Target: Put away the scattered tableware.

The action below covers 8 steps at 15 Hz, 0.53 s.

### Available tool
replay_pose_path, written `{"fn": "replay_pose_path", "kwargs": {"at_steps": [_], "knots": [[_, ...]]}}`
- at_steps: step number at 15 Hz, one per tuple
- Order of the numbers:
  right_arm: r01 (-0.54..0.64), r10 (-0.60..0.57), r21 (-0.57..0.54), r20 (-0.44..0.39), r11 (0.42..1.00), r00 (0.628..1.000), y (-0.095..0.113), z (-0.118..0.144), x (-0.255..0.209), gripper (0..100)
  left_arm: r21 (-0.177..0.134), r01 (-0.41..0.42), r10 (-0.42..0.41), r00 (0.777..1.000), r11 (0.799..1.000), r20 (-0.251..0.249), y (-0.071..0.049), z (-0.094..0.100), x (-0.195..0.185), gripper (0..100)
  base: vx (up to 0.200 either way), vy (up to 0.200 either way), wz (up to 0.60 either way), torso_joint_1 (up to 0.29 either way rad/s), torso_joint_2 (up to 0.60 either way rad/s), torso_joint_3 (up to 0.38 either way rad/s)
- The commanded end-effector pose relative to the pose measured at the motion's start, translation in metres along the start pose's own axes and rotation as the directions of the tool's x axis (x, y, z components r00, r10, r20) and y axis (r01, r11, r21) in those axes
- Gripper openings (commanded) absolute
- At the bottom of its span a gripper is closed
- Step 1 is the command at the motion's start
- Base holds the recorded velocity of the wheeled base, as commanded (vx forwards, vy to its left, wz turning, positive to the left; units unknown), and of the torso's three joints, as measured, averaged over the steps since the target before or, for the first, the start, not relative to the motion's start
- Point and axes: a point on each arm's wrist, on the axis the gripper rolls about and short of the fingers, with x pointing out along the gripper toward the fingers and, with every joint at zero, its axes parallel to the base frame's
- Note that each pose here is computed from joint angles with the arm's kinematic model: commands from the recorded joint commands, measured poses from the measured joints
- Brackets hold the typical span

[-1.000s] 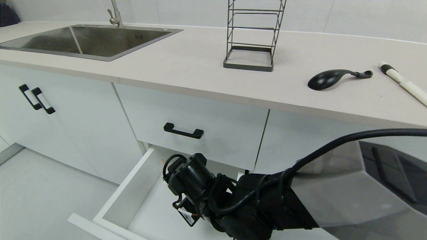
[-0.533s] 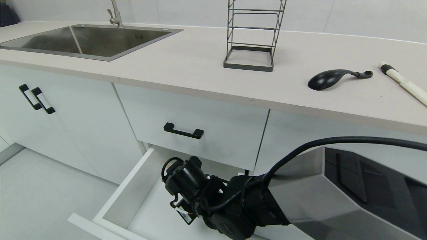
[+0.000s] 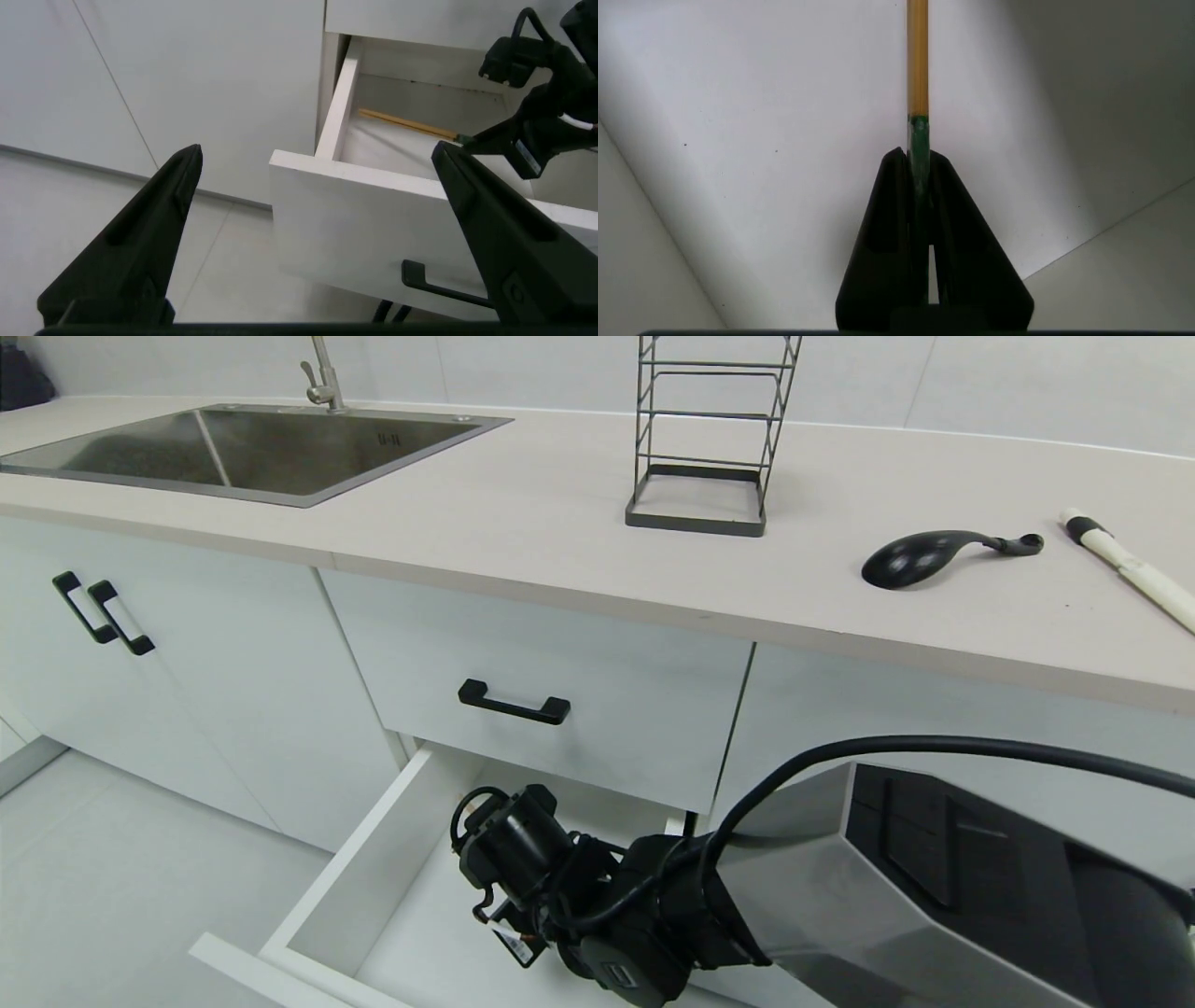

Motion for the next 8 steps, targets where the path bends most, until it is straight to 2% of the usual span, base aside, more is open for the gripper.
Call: {"fn": "replay_pose_path", "kwargs": {"at_steps": [1, 8], "knots": [[-0.001, 0.001, -0.004, -0.012, 1.0, 1.0, 0.0029, -0.004, 0.0084, 0, 0.0, 0.0, 0.0, 1.0, 1.0, -0.002, 0.0, -0.0001, 0.0001, 100, 0.0, 0.0, 0.0, 0.0, 0.0, 0.0], [-0.001, 0.001, -0.015, -0.017, 1.0, 1.0, 0.0069, -0.0086, 0.0178, 0, 0.0, 0.0, 0.0, 1.0, 1.0, -0.002, 0.0, -0.0001, 0.0001, 100, 0.0, 0.0, 0.0, 0.0, 0.0, 0.0]]}}
